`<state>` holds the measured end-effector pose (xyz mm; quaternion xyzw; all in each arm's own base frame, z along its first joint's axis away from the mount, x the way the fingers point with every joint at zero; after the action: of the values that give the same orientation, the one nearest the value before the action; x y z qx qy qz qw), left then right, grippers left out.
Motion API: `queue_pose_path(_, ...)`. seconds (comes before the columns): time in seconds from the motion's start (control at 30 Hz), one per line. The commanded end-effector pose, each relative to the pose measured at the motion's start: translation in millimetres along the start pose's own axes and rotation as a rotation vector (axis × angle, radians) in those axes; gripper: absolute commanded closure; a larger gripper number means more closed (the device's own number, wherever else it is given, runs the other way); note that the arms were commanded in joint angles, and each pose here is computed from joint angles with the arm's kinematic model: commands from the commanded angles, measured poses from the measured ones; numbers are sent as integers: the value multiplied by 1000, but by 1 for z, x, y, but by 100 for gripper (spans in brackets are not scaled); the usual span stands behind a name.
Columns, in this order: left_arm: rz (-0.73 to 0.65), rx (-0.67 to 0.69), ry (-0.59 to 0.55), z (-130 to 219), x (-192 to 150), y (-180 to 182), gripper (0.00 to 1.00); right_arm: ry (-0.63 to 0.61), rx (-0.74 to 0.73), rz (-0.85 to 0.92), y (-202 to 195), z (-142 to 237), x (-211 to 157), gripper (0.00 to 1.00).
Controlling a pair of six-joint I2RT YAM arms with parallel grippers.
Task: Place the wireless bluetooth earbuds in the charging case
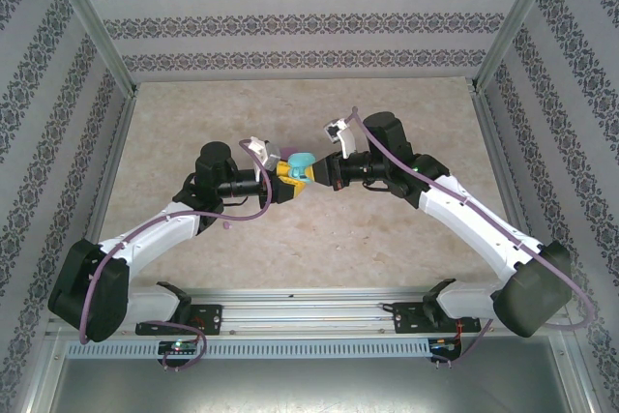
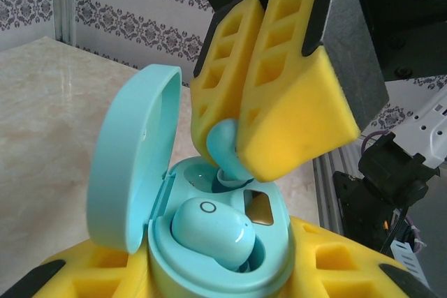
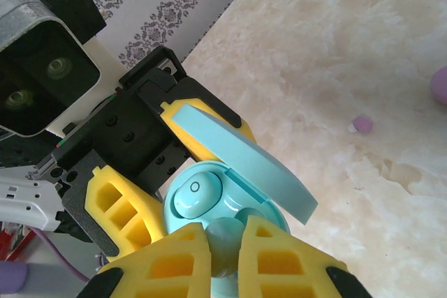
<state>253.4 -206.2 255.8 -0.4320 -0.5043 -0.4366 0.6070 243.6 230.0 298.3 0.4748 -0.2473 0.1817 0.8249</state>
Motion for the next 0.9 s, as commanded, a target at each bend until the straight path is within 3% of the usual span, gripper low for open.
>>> queue_pose_path(0.0,-67,-44,-64,-1,21,-8,87,6,-5,12,-2,1,4,93)
queue_pose_path(0.13,-69,-43,-65,-1,22,-7,87,17,12,14,0,0,2,91)
queue_pose_path(0.43,-74,-43,-67,-2,24,-6,87,18,13,20,2,1,2,74)
queue_pose_path(0.87,-76,-42,-69,-2,26,-7,87,16,-2,13,2,2,5,69)
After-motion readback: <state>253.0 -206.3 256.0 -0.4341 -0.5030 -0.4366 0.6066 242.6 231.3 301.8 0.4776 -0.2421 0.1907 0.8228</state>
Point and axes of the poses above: each hand's point on the last joint's axis, 136 mm out from that joint toward the fingers, its own z axis back along the fingers, its own y axis along the line the jaws close on, x = y × z, the point moved 7 cm from there along z, back along the fingers, and after that the axes turned 9 degrees about -z, right-handed, at the moved point
